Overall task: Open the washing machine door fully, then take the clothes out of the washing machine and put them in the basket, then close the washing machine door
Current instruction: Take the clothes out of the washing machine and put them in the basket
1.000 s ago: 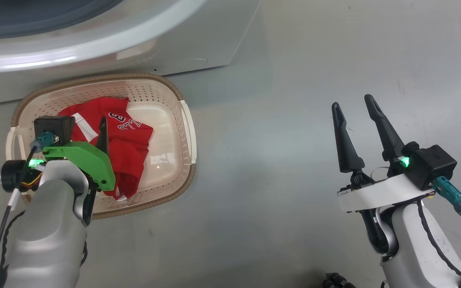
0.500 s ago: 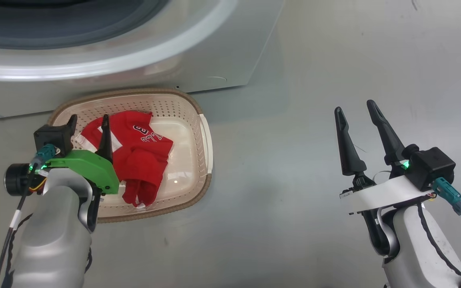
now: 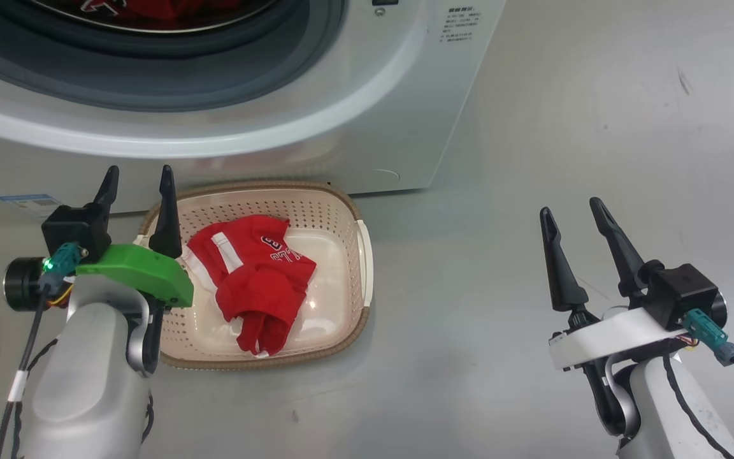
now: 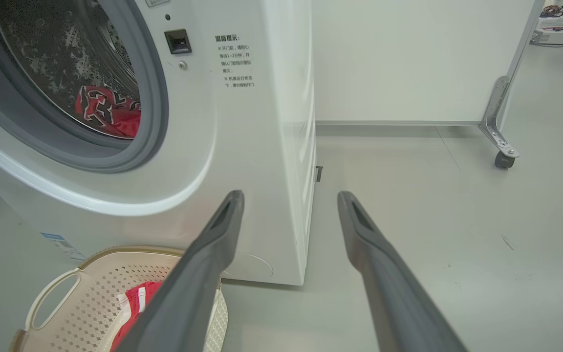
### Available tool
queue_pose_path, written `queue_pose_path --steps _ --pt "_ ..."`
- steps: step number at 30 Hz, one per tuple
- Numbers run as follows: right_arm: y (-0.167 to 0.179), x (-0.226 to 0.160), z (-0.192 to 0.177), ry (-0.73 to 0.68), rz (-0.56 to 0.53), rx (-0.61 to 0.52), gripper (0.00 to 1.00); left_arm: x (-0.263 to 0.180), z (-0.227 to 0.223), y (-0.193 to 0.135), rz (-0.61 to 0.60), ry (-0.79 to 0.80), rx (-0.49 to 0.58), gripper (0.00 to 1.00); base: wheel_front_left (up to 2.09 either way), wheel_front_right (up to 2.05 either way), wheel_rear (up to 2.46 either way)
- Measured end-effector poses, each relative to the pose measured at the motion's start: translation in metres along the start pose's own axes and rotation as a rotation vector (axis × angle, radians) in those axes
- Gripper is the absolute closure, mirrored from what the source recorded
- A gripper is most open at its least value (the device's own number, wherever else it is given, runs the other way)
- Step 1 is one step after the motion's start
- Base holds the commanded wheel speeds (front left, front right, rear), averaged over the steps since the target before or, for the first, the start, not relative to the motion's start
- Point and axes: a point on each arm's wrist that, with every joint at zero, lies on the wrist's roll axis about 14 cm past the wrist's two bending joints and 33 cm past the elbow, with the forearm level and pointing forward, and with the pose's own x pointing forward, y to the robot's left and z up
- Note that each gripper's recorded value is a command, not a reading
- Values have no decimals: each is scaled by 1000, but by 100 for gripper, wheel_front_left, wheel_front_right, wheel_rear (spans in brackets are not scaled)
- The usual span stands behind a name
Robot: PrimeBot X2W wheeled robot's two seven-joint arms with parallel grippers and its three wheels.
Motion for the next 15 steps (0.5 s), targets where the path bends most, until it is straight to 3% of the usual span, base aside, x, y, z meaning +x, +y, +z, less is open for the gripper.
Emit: queue_pose_path --steps 15 --pt "17 -30 20 -47 24 -18 0 -70 53 -1 15 -174 67 0 0 0 0"
